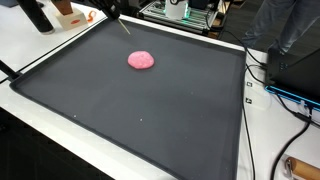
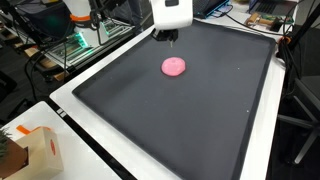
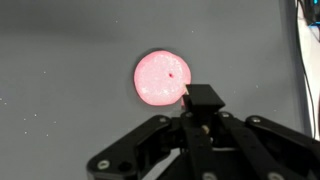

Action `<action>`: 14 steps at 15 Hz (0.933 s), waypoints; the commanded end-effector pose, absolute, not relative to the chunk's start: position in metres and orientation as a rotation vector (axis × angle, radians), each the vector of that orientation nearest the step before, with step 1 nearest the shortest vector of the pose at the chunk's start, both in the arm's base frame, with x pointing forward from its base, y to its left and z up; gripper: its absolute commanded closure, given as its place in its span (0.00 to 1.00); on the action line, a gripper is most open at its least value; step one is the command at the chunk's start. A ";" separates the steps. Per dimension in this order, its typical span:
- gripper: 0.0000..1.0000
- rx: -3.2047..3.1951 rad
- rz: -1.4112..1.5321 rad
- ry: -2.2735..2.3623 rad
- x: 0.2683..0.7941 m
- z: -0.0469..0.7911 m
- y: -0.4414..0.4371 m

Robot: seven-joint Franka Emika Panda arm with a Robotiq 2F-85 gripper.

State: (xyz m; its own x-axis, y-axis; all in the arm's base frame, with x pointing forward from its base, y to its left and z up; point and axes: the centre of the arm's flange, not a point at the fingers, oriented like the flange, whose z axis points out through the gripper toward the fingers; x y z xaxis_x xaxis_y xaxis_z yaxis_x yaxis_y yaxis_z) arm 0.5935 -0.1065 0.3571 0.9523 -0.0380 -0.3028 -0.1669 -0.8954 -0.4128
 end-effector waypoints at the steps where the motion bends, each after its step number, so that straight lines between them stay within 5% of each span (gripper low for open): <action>1: 0.97 -2.530 0.422 0.108 0.611 0.333 -0.135; 14: 0.97 -2.381 0.335 -0.096 0.601 0.263 -0.192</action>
